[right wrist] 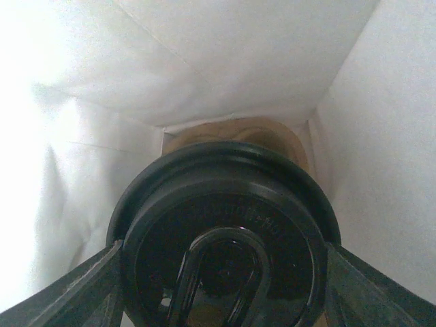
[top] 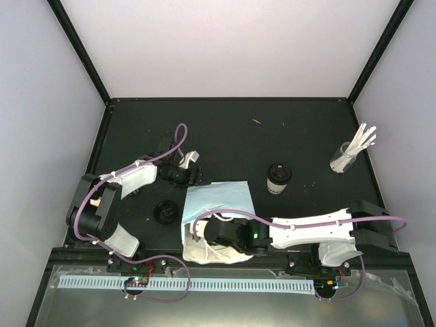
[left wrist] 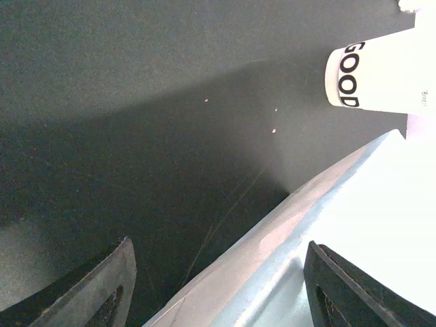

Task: Pack the takeout coffee

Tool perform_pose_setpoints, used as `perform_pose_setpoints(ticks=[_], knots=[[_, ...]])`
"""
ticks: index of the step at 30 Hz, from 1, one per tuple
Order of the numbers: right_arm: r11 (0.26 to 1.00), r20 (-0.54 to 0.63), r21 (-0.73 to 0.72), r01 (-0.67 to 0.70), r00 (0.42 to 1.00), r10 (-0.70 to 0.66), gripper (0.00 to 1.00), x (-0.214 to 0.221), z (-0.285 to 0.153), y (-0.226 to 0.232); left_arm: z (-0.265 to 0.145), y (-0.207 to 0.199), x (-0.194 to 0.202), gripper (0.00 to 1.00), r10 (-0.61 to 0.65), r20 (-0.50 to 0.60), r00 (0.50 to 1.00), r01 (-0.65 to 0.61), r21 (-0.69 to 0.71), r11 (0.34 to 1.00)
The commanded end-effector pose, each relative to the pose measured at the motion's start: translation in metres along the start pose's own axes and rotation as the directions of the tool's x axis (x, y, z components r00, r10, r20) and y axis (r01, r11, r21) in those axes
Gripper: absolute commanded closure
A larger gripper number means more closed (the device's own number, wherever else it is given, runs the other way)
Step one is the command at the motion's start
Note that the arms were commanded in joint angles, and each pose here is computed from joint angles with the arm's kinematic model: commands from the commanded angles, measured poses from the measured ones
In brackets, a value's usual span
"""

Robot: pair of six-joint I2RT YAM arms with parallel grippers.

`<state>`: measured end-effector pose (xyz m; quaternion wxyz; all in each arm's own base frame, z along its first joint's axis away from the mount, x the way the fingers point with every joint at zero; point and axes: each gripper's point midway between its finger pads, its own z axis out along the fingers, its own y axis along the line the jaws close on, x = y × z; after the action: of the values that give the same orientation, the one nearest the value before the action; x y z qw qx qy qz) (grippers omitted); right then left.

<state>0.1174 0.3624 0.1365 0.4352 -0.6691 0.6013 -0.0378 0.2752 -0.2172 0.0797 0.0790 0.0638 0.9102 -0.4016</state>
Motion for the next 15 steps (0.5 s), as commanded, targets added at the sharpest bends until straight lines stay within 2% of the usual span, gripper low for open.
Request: perform_pose_setpoints(ticks=[1,15], knots=[[0.999,0.016,0.034,-0.003,1.000,0.002,0.43,-0.014,0.006,-0.011,-0.006,-0.009,0.000,0.31,0.019,0.014,1.000,-0.019,0.040,0.999],[0.995,-0.068,0.071,0.069,0.996,-0.064,0.45,-0.006,0.023,-0.010,-0.010,-0.012,0.005,0.35,0.011,0.026,1.000,-0.012,0.045,0.999]])
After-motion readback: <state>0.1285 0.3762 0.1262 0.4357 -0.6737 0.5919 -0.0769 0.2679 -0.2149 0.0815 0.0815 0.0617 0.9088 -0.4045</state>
